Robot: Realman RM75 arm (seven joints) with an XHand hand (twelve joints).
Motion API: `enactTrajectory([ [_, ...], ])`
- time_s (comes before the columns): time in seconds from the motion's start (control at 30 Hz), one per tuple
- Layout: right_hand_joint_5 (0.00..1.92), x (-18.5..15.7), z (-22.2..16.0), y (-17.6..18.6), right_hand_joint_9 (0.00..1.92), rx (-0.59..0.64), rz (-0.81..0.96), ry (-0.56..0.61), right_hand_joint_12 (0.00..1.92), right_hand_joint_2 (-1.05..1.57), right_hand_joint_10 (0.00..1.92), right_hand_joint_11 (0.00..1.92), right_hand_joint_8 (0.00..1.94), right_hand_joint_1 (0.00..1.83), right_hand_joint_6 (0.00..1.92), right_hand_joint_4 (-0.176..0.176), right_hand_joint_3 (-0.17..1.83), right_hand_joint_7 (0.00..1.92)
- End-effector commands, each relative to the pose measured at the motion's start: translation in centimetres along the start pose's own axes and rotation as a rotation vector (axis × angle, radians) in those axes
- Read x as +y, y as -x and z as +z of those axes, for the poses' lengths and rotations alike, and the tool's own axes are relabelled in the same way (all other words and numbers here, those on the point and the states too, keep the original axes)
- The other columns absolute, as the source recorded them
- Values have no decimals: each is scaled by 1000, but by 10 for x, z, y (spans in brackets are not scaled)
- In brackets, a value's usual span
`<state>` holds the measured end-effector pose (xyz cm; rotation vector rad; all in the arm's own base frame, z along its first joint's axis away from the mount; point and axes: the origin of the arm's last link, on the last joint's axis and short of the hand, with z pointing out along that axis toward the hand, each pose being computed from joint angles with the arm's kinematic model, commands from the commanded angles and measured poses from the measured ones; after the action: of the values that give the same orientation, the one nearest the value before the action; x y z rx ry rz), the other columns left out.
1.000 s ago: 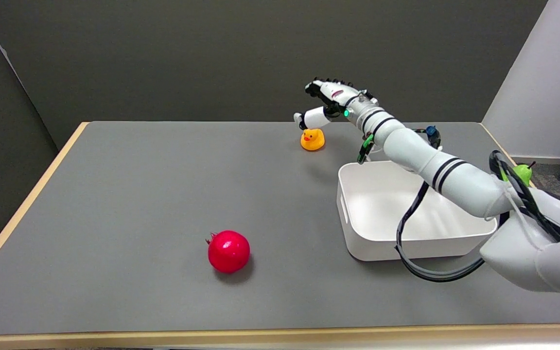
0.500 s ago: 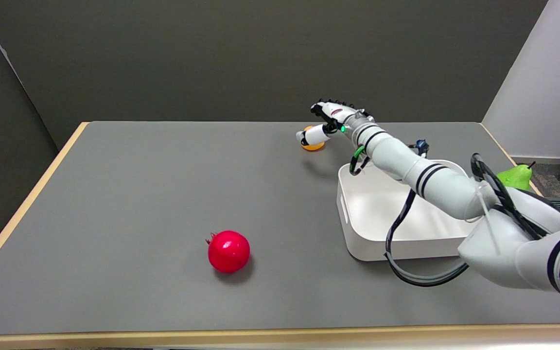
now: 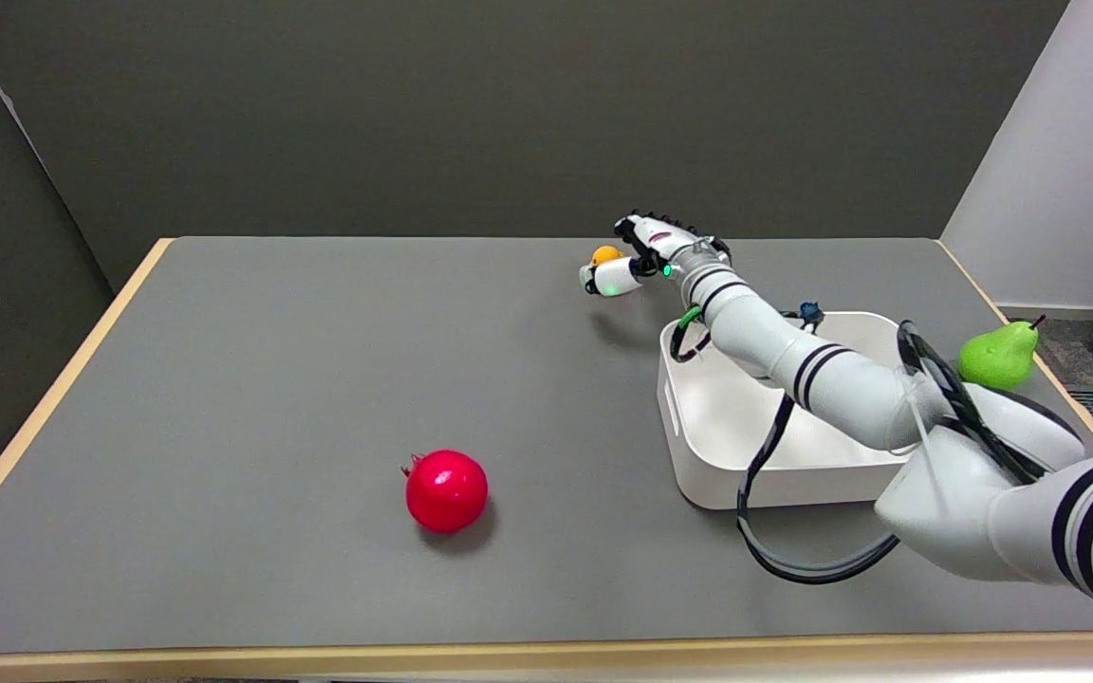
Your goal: Pick up the yellow duck.
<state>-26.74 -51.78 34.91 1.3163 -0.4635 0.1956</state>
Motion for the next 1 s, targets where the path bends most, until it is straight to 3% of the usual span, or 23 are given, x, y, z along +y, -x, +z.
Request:
enactTrajectory([
  [0.03, 124, -6, -3, 12, 102, 18, 45, 17, 897, 608, 736, -1, 454, 559, 421, -88, 942, 197],
  [0.17, 165, -6, -4, 17, 116, 19, 46, 23, 877, 678, 772, -1, 388, 595, 357, -94, 829, 254],
  [0.37, 177, -9, -6, 21, 184, 36, 47, 26, 917, 713, 826, -1, 466, 630, 384, -111, 849, 303],
  [0.43, 167, -9, -7, 23, 245, 36, 46, 27, 996, 679, 824, -1, 570, 655, 457, -119, 952, 310],
  [0.67, 227, -8, -10, 31, 386, 35, 46, 29, 1160, 759, 1029, 23, 811, 689, 507, -139, 935, 409],
  [0.73, 277, -9, -11, 31, 464, 41, 45, 27, 1243, 803, 1188, 88, 1209, 755, 688, -149, 902, 366],
  [0.87, 291, -12, -14, 35, 491, 53, 1, 7, 1397, 847, 1474, 162, 1577, 857, 1095, -152, 826, 316],
  [0.93, 452, -13, -15, 35, 479, 57, -7, 3, 1547, 1264, 1686, 168, 1737, 930, 1717, -174, 312, 251],
  [1.0, 478, -13, -16, 36, 474, 58, -6, 1, 1640, 1275, 1759, 149, 1789, 939, 1750, -176, 300, 249],
])
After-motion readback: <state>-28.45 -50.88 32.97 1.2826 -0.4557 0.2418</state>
